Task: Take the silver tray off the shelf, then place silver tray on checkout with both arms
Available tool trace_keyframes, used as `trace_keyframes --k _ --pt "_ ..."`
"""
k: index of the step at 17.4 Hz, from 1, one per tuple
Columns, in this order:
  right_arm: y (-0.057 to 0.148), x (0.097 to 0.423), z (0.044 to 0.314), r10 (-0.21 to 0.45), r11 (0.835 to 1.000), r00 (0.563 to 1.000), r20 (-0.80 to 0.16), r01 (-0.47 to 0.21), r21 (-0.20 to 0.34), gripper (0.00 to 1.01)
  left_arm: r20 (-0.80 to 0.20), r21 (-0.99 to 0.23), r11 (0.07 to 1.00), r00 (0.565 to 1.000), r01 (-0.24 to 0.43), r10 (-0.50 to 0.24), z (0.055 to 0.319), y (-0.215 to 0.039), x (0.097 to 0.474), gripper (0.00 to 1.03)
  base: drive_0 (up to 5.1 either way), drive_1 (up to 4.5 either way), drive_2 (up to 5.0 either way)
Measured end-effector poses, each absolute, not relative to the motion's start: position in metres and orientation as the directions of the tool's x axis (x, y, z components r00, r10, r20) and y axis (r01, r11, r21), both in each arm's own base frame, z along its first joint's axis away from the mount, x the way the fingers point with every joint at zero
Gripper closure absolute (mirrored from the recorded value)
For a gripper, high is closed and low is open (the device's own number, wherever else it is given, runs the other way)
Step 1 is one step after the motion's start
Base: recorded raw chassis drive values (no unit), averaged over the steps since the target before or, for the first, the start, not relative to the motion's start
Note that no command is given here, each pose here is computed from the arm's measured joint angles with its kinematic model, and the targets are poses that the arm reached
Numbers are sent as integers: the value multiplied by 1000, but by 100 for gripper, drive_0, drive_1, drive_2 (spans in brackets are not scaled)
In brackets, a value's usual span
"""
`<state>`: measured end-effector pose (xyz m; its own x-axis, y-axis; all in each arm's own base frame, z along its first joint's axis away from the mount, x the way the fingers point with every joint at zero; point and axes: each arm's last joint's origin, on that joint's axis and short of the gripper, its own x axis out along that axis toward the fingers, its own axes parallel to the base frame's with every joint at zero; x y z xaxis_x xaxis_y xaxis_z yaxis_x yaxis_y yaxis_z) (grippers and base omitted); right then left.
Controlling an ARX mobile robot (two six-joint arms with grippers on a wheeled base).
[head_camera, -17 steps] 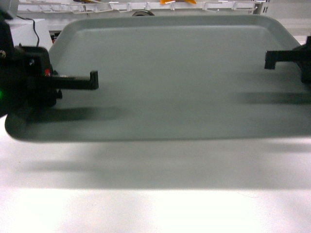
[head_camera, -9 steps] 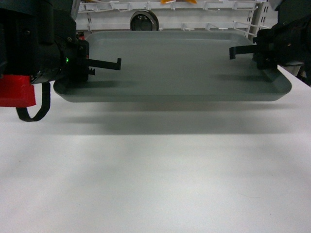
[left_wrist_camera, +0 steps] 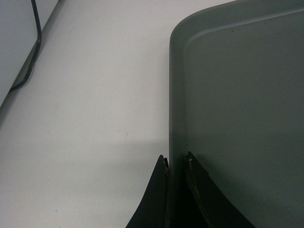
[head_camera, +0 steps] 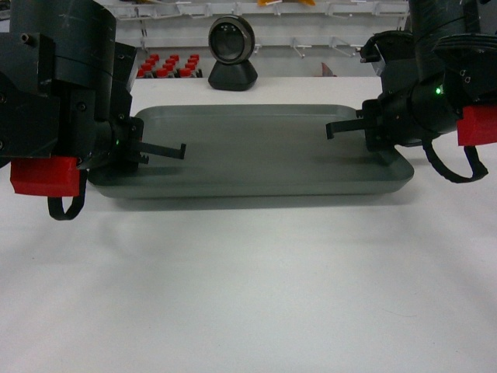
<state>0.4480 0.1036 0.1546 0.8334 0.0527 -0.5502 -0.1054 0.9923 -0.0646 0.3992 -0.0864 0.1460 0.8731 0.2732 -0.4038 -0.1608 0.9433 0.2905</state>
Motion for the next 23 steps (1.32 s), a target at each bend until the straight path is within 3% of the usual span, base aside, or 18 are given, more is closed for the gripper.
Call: trace_keyframes --k 5,6,8,12,13,14,15,16,17,18,20,23 --pt "106 448 154 27 994 827 -561 -80 -71 98 -406 280 948 876 -153 261 142 -85 404 99 0 0 0" --pt "107 448 154 22 993 828 -561 -82 -83 89 -402 277 948 877 -157 263 142 -85 404 96 0 0 0" --pt "112 446 153 20 990 826 -563 -95 -103 72 -405 314 927 854 -205 326 142 -83 403 79 0 0 0" --pt "112 447 154 21 990 843 -538 -91 -104 34 -420 249 948 860 -198 290 150 -80 401 41 0 0 0" --pt "111 445 161 19 992 869 -494 -79 -100 1 -365 163 971 903 -177 226 177 -90 393 5 0 0 0" --pt "107 429 206 75 995 944 -322 -93 -41 3 -246 33 991 960 -133 137 215 -94 373 5 0 0 0" --pt "99 391 278 132 990 990 -57 -129 62 3 -83 -133 986 992 -101 90 272 -87 325 5 0 0 0" --pt "88 348 309 167 978 984 69 -174 111 3 -36 -167 970 984 -176 173 290 -75 286 5 0 0 0" --pt "80 325 314 122 987 992 42 -126 102 9 -24 -149 971 982 -187 186 296 -68 265 8 0 0 0" --pt "67 301 304 44 997 999 28 -46 61 22 -16 -92 993 997 -81 80 293 -56 242 21 0 0 0" --pt "43 264 281 -8 1000 1000 -8 8 28 40 2 -45 999 1000 -14 14 275 -40 207 38 0 0 0" --pt "37 250 274 -22 1000 1000 -22 22 21 48 18 -41 999 1000 -11 12 270 -35 198 46 0 0 0"
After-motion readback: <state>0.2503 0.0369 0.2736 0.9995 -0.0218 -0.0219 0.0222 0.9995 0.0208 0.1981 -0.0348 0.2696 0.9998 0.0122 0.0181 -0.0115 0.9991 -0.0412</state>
